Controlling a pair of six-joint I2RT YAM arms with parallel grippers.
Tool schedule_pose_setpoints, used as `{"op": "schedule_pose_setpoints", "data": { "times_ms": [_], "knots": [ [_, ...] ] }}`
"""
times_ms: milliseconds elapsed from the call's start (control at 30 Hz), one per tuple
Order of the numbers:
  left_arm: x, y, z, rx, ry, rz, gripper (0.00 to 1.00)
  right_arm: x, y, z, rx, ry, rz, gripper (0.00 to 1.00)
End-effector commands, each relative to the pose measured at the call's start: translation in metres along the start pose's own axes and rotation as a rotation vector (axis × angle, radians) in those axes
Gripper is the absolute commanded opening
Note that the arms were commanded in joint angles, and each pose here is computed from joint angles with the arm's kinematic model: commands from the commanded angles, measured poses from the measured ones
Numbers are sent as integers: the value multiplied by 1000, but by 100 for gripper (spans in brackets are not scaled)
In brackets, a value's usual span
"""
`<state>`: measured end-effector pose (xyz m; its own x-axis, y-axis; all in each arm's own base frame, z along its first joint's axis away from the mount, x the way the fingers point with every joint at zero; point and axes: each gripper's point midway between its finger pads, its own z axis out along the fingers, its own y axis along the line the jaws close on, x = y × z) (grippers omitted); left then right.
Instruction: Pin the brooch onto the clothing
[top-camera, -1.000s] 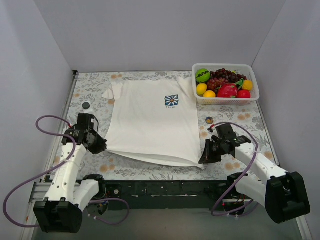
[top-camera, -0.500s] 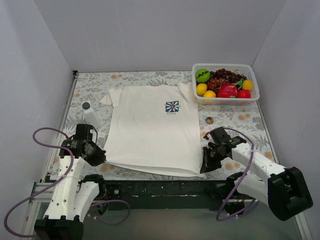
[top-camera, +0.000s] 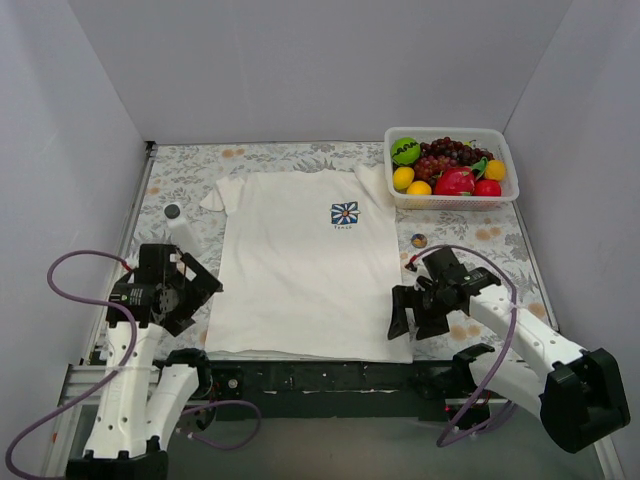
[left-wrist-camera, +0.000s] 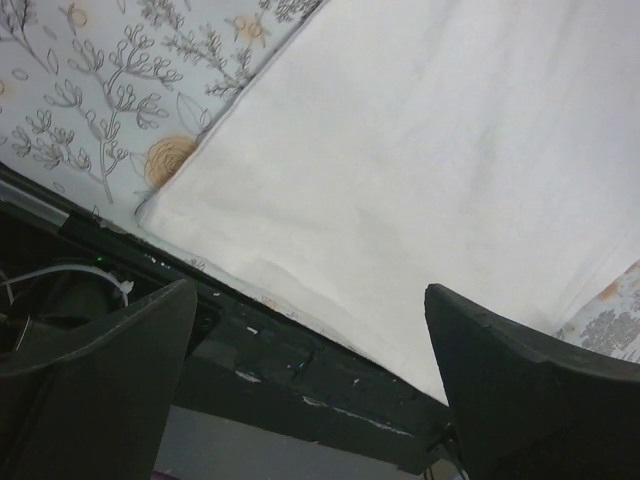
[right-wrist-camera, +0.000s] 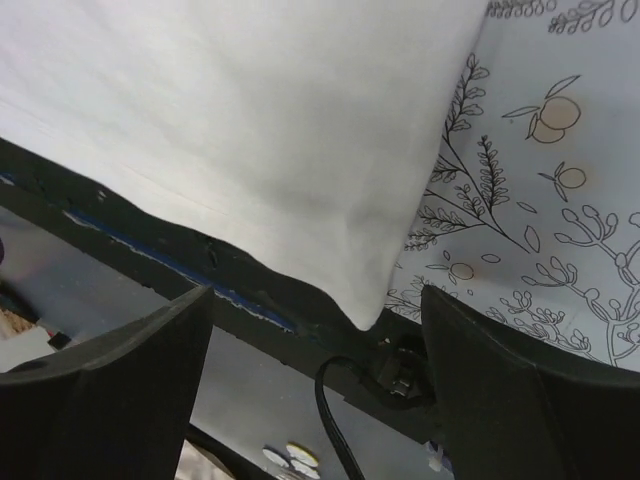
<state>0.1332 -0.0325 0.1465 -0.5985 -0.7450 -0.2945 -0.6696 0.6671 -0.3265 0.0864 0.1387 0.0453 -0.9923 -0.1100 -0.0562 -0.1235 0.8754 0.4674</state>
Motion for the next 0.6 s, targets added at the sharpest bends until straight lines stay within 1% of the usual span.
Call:
{"op": "schedule_pose_setpoints", "data": {
  "times_ms": [0,33,67,100,133,167,200,233,267,300,333,400,433,500,533,567],
  "knots": [
    [-27,-24,-2,52,-72,42,98,-34,26,-29,-41,-138,-117,91],
    [-36,-34,-2,79,-99,52,98,-46,29,-33,-41,-182,-133,92],
    [-40,-39,4,71,-90,75,98,-53,31,-34,-39,-202,-143,92],
    [-47,-47,6,88,-106,93,98,-66,38,-40,-47,-244,-175,92],
    [-60,-61,6,127,-141,100,98,-79,39,-43,-34,-286,-191,92],
    [-66,-70,7,148,-154,122,98,-88,40,-42,-26,-297,-202,92],
    [-72,-79,15,156,-147,141,98,-103,47,-48,-29,-336,-225,92],
    [-85,-94,15,199,-188,146,97,-113,45,-50,0,-357,-243,92],
    [-92,-102,17,213,-203,158,95,-127,46,-48,10,-371,-254,92],
    [-93,-113,26,229,-167,169,90,-137,48,-47,14,-393,-275,92],
    [-102,-130,25,280,-189,173,89,-156,49,-54,46,-446,-312,92],
    [-109,-155,25,351,-179,184,83,-186,46,-50,93,-498,-323,92],
    [-116,-170,33,377,-184,187,76,-205,56,-59,92,-544,-351,91],
    [-124,-194,34,415,-199,207,68,-237,64,-53,84,-594,-367,91],
    [-127,-206,52,403,-188,221,60,-254,78,-63,59,-630,-385,91],
    [-134,-226,46,429,-207,241,53,-268,78,-51,64,-610,-381,90]
  ]
}}
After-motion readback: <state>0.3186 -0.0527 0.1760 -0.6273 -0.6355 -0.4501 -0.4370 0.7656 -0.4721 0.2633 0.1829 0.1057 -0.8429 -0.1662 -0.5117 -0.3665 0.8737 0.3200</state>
